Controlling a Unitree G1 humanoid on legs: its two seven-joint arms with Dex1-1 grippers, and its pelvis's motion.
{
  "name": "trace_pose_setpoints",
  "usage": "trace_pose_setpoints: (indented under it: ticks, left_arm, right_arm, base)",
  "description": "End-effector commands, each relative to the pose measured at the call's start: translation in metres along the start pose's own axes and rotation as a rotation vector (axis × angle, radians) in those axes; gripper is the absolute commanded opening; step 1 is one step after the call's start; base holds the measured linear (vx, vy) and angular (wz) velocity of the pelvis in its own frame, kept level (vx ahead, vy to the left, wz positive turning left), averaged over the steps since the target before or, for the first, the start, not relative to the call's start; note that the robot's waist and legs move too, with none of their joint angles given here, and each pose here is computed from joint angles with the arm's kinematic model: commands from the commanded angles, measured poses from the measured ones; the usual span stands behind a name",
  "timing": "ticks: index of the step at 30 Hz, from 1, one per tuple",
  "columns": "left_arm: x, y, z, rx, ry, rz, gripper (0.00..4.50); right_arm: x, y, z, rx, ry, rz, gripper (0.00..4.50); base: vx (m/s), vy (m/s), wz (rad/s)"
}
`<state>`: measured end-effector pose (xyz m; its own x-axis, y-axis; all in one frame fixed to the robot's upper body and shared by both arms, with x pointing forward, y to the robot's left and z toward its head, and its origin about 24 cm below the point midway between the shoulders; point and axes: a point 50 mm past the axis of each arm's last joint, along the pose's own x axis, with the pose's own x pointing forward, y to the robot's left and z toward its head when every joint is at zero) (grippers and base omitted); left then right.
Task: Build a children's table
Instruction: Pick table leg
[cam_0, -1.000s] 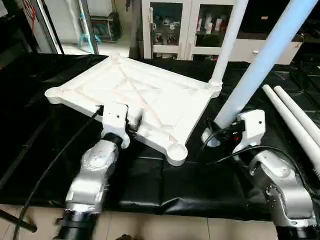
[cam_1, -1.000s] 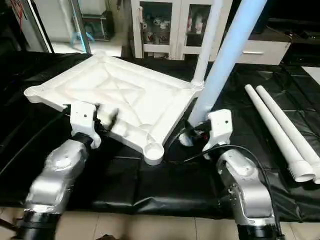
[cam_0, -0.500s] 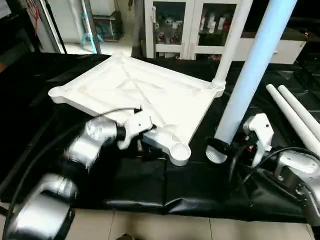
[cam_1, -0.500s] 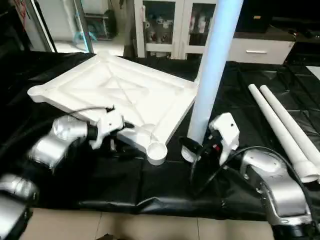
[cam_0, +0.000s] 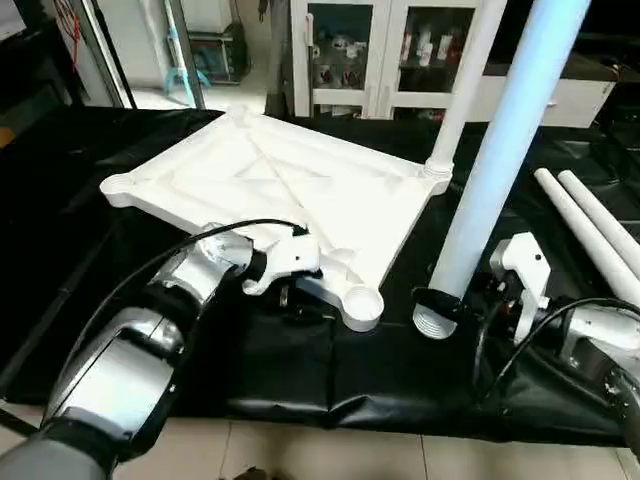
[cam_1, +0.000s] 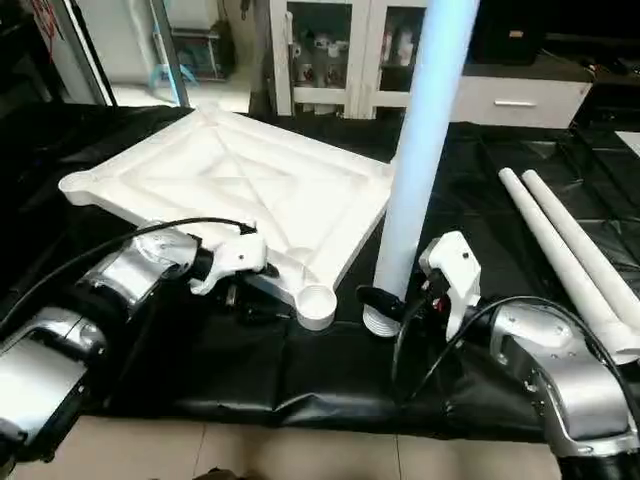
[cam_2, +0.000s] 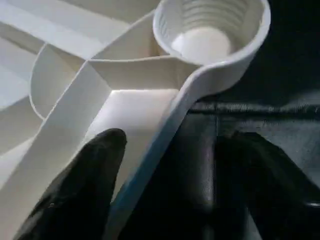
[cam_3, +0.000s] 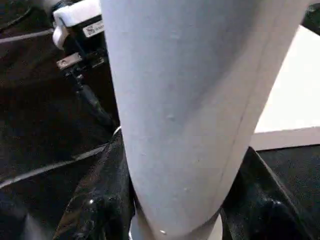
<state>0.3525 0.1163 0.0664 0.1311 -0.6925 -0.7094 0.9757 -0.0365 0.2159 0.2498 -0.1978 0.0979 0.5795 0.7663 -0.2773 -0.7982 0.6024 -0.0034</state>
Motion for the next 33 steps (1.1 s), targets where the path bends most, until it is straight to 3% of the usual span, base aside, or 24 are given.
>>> trace_pose_setpoints:
  ticks: [1,8,12,20,33]
  left_arm:
    - [-0.001,0.001,-0.002,0.035,0.046,-0.002,3.33]
    - [0.003,0.001,0.0,0.108,0.07,0.005,2.95]
    - [0.005,0.002,-0.001,0.214,0.172,-0.011,2.54]
    - [0.006,-0.001,-0.004,0.257,0.23,-0.075,1.9]
    - [0.011,-0.013,-0.009,0.24,0.288,-0.245,1.0]
  right_arm:
    - [0.002,0.002,0.004,-0.01,-0.006,0.03,1.89]
    - [0.005,0.004,0.004,-0.011,-0.006,0.045,1.89]
    - [0.005,0.003,0.004,-0.022,0.002,0.051,1.89]
    - [0.006,0.004,0.004,-0.029,0.005,0.061,1.89]
    - [0.008,0.004,0.003,-0.041,0.012,0.073,1.89]
  base:
    - [0.0,0.0,0.0]
    - [0.0,0.0,0.0]
    - [0.0,0.0,0.0]
    - [0.0,0.0,0.0]
    - [0.0,0.0,0.0]
